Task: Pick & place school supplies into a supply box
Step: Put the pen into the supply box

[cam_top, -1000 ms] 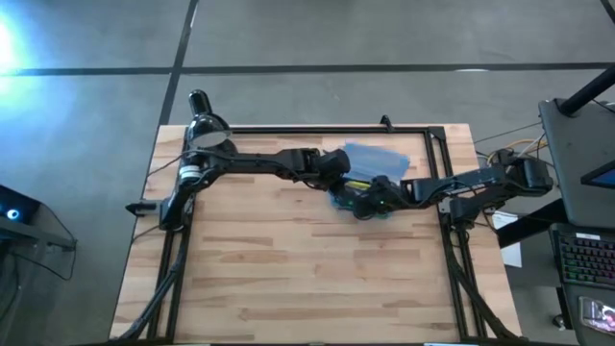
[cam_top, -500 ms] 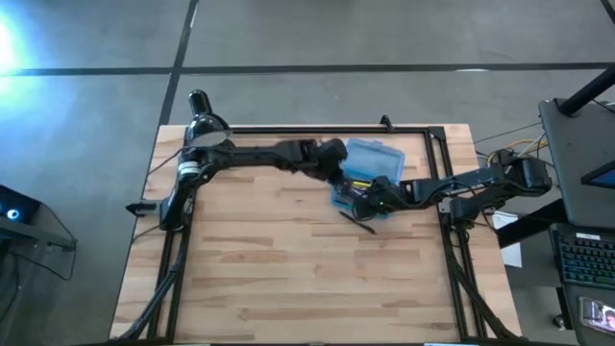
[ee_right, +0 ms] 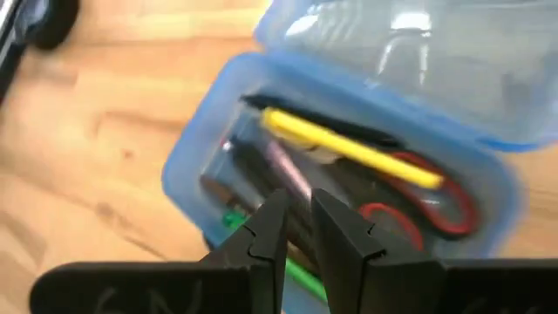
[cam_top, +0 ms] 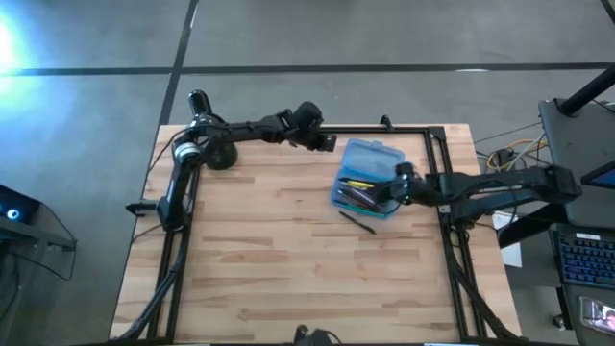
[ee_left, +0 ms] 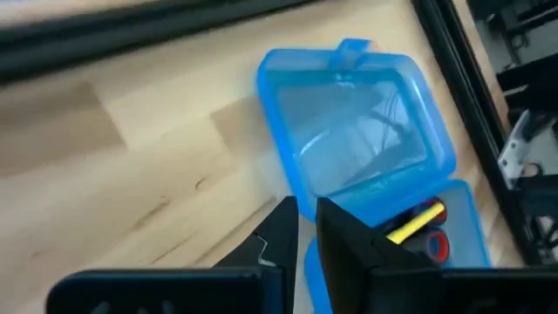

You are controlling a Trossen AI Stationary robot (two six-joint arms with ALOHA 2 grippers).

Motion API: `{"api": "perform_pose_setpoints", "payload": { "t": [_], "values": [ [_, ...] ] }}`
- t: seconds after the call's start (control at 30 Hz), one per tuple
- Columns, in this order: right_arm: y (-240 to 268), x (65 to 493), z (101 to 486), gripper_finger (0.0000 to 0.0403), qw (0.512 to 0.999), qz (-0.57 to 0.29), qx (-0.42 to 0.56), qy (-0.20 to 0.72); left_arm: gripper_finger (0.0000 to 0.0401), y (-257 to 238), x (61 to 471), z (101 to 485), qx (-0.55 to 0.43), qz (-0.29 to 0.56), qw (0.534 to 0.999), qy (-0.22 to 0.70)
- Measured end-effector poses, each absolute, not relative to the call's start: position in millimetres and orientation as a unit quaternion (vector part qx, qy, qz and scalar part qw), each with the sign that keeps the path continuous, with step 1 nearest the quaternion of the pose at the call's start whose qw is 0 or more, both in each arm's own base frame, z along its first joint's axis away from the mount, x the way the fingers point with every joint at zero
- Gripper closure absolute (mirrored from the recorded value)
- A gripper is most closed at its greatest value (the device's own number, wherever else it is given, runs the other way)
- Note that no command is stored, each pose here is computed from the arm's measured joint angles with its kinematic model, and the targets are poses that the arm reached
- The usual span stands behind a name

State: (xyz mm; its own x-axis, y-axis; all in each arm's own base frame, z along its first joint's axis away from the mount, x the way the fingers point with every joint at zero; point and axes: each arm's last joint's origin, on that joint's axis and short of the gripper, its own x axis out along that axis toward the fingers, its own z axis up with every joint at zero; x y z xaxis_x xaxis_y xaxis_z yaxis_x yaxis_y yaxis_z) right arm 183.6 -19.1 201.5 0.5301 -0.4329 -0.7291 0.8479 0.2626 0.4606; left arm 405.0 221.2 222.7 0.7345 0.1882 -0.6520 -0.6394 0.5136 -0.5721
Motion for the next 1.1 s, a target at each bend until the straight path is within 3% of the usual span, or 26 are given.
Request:
{"api": "perform_pose_setpoints", "payload": {
  "t": [0.2,0.53,0.7,1.0,1.1],
  "values": [
    [-37,155,198,0.0341,0.701,-0.473,0.464,0.263,0.0373,228,405,187,-0.485,0.222,0.798,0.281],
    [-75,135,188,0.0224,0.638,-0.542,0.473,0.276,0.0373,220,420,187,-0.478,0.198,0.804,0.293],
    [-90,124,174,0.0188,0.604,-0.547,0.499,0.294,0.0373,202,424,184,-0.473,0.191,0.798,0.321],
    [-110,129,164,0.0179,0.608,-0.540,0.502,0.296,0.0373,176,432,181,-0.452,0.197,0.797,0.350],
    [-105,133,171,0.0179,0.628,-0.511,0.498,0.311,0.0373,170,432,181,-0.442,0.192,0.797,0.365]
  ]
}}
